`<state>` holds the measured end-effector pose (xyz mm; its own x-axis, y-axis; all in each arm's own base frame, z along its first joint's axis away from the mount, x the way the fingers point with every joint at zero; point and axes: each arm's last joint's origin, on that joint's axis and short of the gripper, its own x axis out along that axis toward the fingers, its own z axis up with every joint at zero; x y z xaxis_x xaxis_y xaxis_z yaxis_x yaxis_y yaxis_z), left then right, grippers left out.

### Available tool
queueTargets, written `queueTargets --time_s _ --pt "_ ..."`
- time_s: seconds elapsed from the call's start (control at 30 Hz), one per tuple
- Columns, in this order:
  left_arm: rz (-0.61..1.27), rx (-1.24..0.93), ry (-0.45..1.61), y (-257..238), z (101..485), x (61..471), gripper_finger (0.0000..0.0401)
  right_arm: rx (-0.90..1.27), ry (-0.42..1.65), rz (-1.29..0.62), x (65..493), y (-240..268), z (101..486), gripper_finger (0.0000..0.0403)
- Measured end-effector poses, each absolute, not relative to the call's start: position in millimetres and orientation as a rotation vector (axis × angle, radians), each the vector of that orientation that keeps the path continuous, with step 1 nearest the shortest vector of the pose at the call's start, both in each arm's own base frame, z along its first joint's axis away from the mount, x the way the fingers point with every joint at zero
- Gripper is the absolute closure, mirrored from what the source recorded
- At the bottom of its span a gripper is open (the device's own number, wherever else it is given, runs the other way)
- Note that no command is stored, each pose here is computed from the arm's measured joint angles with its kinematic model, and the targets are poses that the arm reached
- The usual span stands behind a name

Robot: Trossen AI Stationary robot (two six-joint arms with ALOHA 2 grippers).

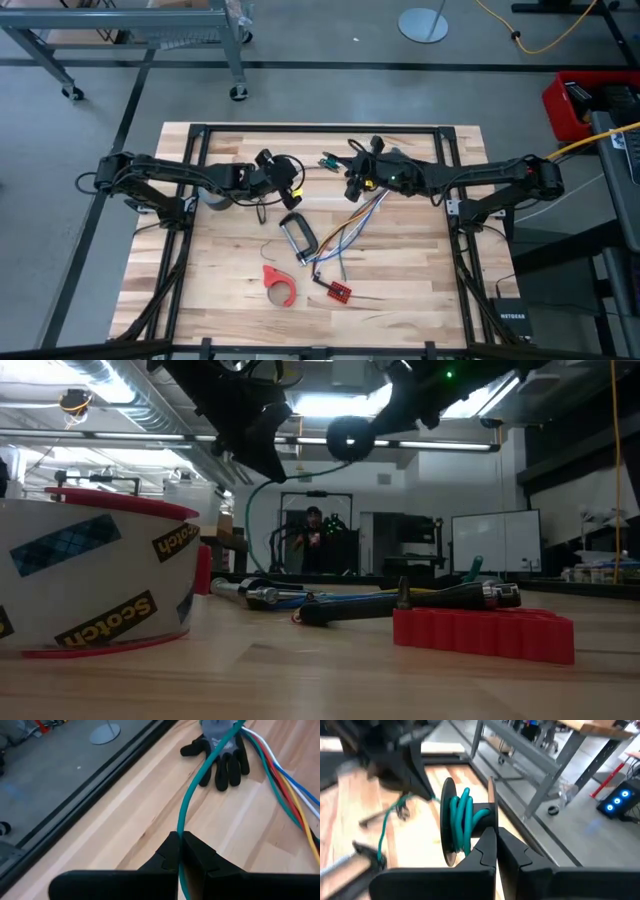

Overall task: Coil cords
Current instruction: Coil the green wire around the spool

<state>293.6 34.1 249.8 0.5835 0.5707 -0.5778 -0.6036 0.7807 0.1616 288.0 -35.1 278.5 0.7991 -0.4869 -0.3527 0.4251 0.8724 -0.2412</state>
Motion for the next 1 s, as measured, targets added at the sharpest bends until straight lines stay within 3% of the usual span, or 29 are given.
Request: queueTargets --time_s 0.3,0.6,1.0 --pt "0.687 -0.046 0.578 35.5 256.0 298.4 0.0401 -0.134 0.476 -0.492 288.1 -35.0 270.7 0.0400" --pt "0.635 -0.066 0.362 35.7 274.9 310.4 0.0401 -0.115 0.516 -0.499 298.0 -35.8 255.9 0.0400" --pt "0.528 -0.148 0.250 21.1 284.3 316.5 0.0401 -0.081 0.269 -0.538 316.1 -38.8 266.7 0.0400"
